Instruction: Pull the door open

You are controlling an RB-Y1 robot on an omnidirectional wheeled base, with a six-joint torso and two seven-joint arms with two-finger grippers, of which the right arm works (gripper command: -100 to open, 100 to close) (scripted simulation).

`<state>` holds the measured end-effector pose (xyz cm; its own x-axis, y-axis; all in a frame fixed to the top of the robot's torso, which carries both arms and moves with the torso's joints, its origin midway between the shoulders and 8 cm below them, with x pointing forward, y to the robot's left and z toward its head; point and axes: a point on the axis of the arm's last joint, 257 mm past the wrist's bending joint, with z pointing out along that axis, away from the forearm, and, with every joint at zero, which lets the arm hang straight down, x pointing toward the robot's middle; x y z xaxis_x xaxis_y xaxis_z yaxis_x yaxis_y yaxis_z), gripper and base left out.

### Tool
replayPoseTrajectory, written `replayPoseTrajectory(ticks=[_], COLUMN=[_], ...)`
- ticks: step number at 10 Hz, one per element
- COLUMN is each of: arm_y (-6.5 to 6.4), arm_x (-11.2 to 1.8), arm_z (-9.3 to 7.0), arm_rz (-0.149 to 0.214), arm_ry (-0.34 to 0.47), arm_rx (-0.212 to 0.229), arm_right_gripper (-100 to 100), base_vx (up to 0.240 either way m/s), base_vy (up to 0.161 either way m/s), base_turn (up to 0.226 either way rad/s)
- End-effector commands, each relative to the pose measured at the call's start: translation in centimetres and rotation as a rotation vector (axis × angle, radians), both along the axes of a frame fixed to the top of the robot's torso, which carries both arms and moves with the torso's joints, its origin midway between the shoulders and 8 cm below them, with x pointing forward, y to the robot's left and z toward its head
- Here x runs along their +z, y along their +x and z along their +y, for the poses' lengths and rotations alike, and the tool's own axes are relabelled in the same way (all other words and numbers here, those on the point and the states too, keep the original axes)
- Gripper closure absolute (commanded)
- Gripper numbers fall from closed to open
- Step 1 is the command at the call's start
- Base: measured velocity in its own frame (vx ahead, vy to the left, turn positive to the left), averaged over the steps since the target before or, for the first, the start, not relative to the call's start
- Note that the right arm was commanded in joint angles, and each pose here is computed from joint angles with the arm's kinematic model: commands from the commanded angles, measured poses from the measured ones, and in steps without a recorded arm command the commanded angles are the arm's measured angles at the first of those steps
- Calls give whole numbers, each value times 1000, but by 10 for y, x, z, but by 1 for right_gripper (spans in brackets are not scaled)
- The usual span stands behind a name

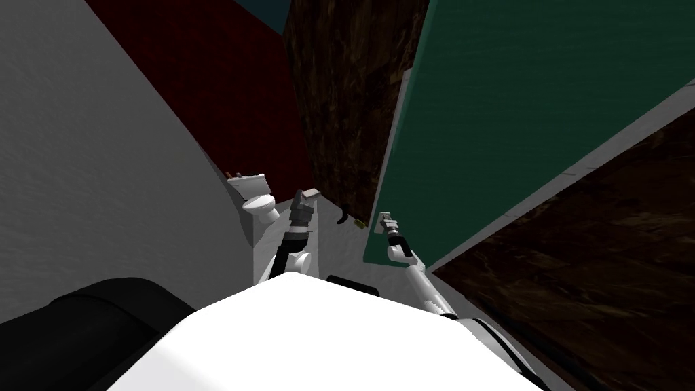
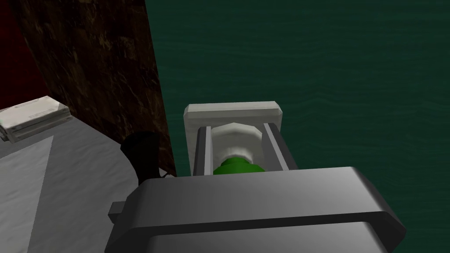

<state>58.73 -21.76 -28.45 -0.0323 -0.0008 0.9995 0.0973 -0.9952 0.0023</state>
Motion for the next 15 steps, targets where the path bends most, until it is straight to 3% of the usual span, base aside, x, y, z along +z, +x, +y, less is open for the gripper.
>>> replayPoseTrajectory(ticks=[1,5,7,9,11,13,15], arm_y=[-3,-10,-10,-19,-24,-26,-26], arm_x=[-6,-18,-18,-24,-21,-19,-19], arm_z=[-7,10,10,41,63,74,74], arm_rz=[15,40,40,53,49,45,45], arm_ry=[-14,-31,-31,-34,-26,-20,-20], arm_rx=[-5,29,29,89,131,151,151], arm_right_gripper=[100,100,100,100,100,100,100], base_vx=[56,38,7,11,-69,-128,-96], base_vy=[-16,29,16,1,-81,-142,-72], base_turn=[-152,-154,-18,-108,85,147,13])
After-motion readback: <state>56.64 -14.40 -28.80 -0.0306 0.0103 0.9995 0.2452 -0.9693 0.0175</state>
